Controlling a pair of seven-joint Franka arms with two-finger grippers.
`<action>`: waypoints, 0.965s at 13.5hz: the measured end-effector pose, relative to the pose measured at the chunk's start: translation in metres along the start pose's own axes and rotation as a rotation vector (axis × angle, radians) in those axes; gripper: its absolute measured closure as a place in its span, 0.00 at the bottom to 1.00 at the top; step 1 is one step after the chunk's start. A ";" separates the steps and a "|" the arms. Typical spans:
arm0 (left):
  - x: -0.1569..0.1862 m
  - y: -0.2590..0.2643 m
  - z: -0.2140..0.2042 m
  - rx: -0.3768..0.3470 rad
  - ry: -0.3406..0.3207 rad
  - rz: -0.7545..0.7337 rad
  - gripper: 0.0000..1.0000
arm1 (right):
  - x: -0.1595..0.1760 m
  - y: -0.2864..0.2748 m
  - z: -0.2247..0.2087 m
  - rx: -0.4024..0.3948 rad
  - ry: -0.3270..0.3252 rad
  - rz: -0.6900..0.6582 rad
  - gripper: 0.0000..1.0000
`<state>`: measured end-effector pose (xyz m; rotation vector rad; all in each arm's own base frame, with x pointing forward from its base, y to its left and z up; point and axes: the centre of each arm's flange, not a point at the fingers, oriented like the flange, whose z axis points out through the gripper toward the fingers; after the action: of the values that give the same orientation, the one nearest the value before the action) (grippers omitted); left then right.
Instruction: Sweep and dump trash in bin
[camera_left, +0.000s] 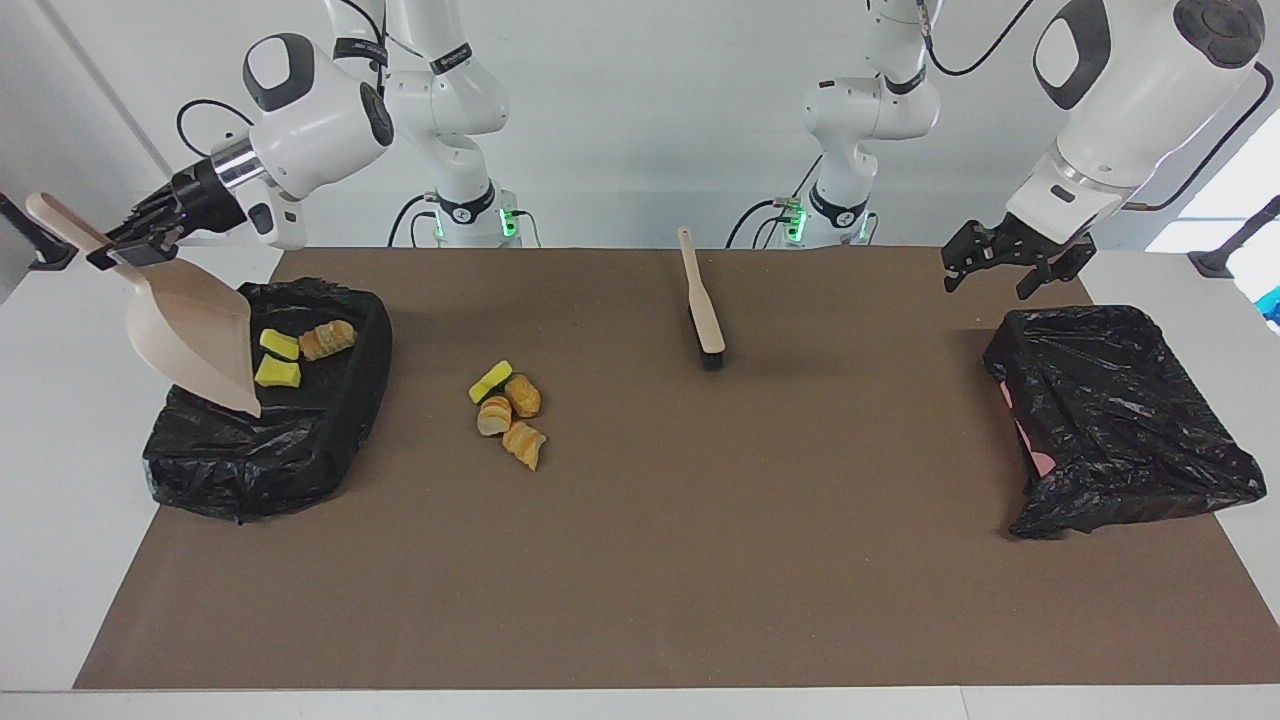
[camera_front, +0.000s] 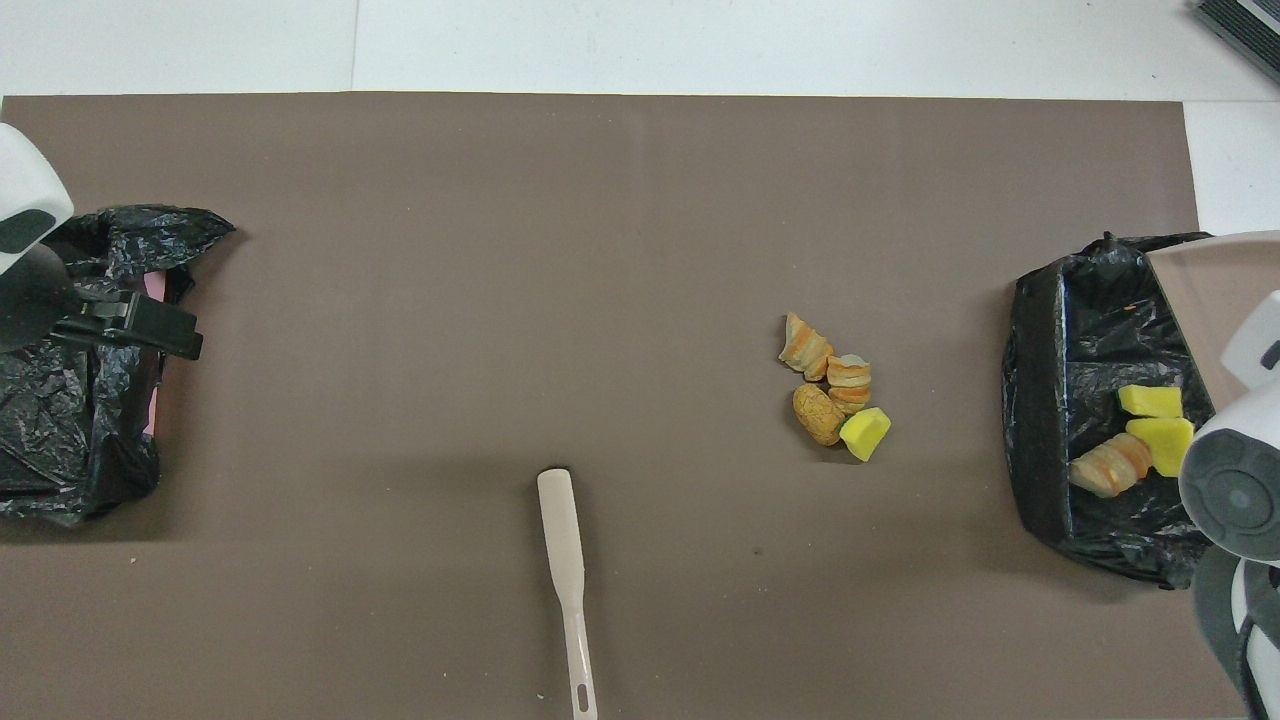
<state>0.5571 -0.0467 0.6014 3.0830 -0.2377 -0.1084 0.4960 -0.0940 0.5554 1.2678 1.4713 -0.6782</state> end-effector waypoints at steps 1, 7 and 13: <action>0.000 0.000 0.000 0.000 0.000 0.000 0.00 | -0.006 0.002 -0.003 0.011 0.034 0.041 0.68; 0.000 0.000 0.000 0.000 0.000 0.000 0.00 | -0.018 0.016 -0.033 0.093 0.282 0.309 0.68; 0.000 0.000 0.000 0.000 0.000 0.000 0.00 | 0.024 0.028 -0.090 0.340 0.563 0.646 0.68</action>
<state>0.5571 -0.0468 0.6014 3.0834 -0.2382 -0.1083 0.4947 0.0021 0.5665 2.1938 1.2708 -0.1306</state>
